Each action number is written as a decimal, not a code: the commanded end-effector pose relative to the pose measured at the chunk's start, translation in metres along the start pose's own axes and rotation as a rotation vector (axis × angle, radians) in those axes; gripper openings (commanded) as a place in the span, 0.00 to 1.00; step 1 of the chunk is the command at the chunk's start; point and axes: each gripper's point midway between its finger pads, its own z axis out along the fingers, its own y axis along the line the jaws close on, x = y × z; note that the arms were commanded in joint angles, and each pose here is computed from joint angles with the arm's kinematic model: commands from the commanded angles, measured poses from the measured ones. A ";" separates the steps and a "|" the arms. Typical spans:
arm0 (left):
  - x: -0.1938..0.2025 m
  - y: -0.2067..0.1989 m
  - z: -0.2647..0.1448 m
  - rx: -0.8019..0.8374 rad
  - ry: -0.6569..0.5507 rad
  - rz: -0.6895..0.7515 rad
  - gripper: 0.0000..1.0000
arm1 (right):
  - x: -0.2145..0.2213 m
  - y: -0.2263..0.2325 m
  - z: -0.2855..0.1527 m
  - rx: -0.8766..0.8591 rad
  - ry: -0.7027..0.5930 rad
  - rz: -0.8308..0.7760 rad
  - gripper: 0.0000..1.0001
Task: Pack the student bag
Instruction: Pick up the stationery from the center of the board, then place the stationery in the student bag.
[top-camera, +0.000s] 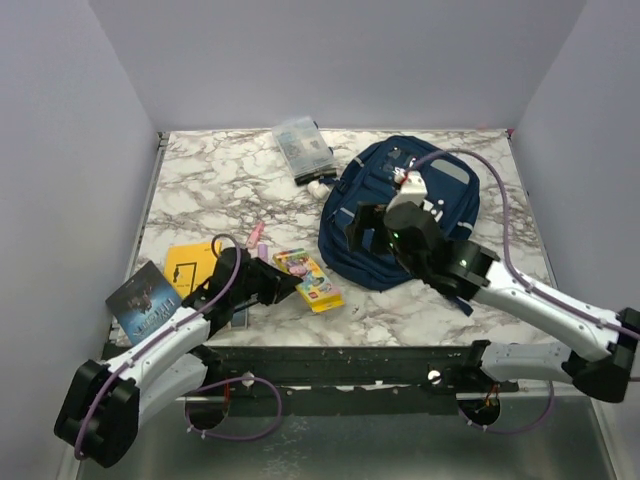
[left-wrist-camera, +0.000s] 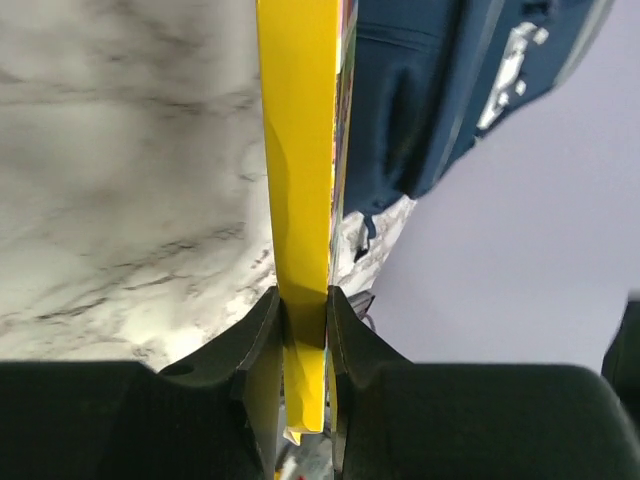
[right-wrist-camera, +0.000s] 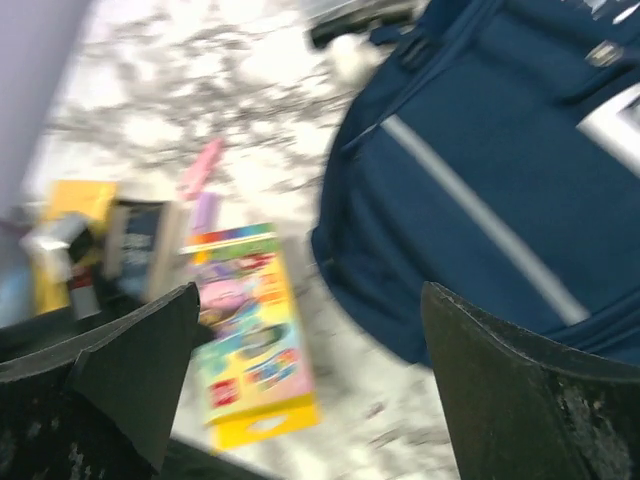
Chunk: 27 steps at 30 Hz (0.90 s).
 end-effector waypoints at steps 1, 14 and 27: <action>0.006 -0.045 -0.027 0.073 0.002 0.247 0.14 | 0.008 -0.070 0.033 0.326 0.141 -0.502 0.95; 0.005 -0.060 -0.079 0.064 -0.076 0.474 0.18 | 0.069 -0.099 0.095 0.461 0.380 -0.846 0.80; -0.001 -0.076 -0.094 0.055 -0.120 0.568 0.18 | 0.101 -0.130 0.119 0.628 0.411 -0.935 0.50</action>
